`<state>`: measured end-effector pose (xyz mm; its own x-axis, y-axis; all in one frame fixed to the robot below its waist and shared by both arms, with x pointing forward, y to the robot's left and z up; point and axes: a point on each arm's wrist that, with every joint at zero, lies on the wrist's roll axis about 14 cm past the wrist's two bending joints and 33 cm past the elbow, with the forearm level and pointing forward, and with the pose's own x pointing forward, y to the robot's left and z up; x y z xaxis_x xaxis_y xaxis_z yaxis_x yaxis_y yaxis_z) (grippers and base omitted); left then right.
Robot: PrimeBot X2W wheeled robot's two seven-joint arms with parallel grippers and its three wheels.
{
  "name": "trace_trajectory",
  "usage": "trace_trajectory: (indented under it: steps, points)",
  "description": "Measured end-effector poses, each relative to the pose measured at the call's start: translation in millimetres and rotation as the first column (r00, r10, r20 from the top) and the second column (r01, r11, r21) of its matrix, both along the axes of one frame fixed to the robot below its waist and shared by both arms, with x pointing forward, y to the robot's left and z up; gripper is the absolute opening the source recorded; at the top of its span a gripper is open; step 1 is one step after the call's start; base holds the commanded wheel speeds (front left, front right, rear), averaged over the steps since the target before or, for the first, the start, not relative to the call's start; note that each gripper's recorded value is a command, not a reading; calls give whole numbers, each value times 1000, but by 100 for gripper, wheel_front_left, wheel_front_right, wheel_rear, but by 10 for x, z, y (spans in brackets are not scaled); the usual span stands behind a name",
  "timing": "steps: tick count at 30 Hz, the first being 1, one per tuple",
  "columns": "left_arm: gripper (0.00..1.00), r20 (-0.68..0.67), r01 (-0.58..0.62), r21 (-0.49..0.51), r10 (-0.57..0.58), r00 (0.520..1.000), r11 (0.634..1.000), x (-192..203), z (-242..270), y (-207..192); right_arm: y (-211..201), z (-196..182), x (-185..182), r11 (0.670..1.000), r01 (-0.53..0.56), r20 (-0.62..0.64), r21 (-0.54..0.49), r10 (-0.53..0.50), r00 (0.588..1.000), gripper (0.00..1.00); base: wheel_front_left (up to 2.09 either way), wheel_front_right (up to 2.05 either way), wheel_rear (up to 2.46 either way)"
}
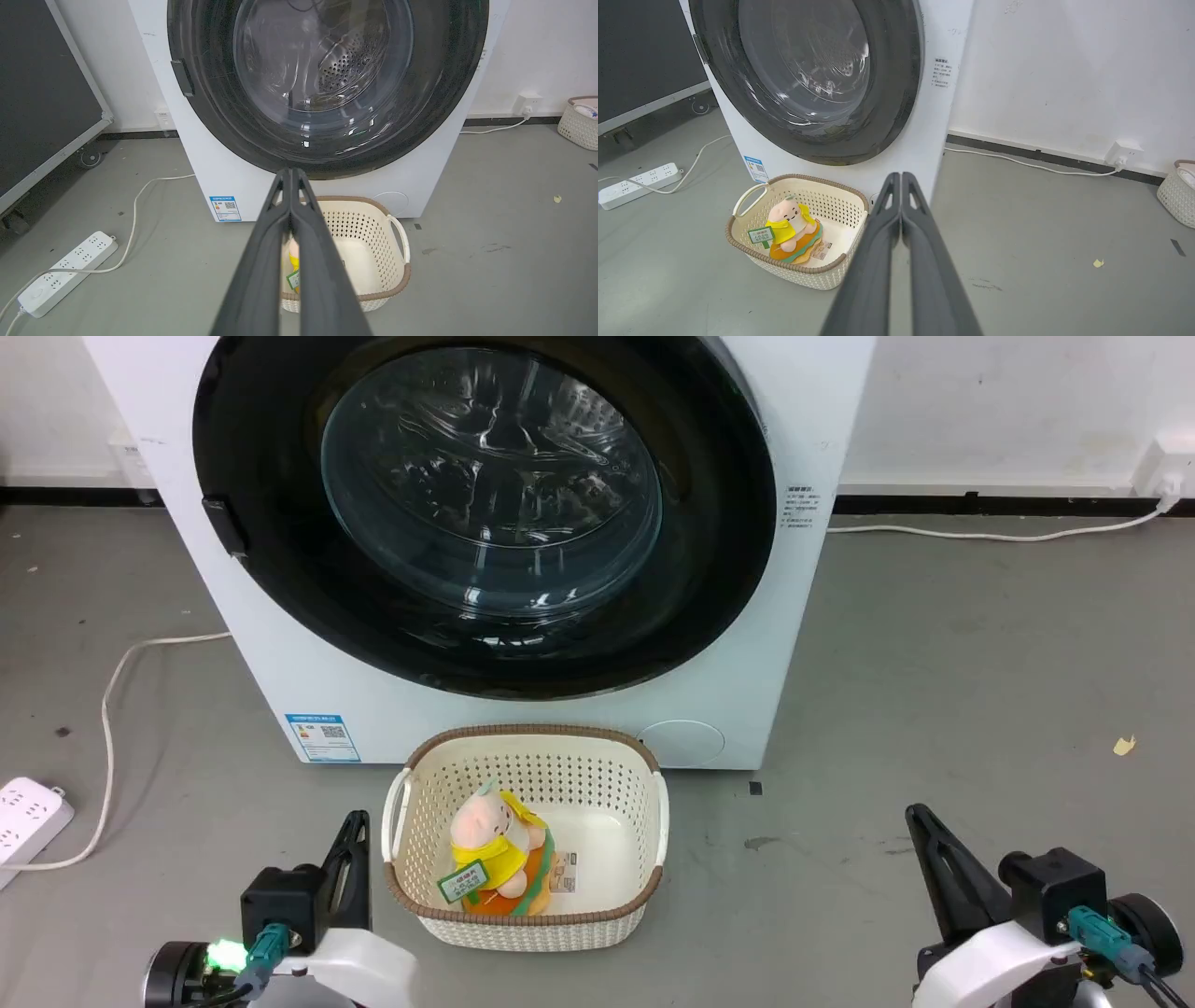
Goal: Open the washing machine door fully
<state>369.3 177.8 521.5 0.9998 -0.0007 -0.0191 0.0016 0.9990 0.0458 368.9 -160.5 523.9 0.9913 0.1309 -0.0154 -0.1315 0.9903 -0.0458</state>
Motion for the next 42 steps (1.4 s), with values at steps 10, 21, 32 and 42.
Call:
trace_trajectory:
  steps: [10, 21, 32, 42]
  points:
    - [0, 0, 0, 0, 0, 1000, 1000, 0, 0, 0, 0, 0, 0, 1000, 0, 0, 0, 0, 1000, 0, 0, 0, 0]
    - [0, 0, 0, 0, 0, 1000, 1000, 0, 0, -1, -1, 1, 0, 1000, 0, 0, 0, 0, 1000, 0, 0, 0, 0]
    - [0, 0, 0, 0, 0, 1000, 1000, 0, 0, 0, 0, 0, 0, 1000, 0, 0, 0, 0, 1000, 0, 0, 0, 0]
    - [100, 2, 4, 0, -4, 1000, 1000, -3, 2, -13, 1, 6, -5, 1000, -1, 3, 2, 1, 1000, 100, 0, 0, 0]
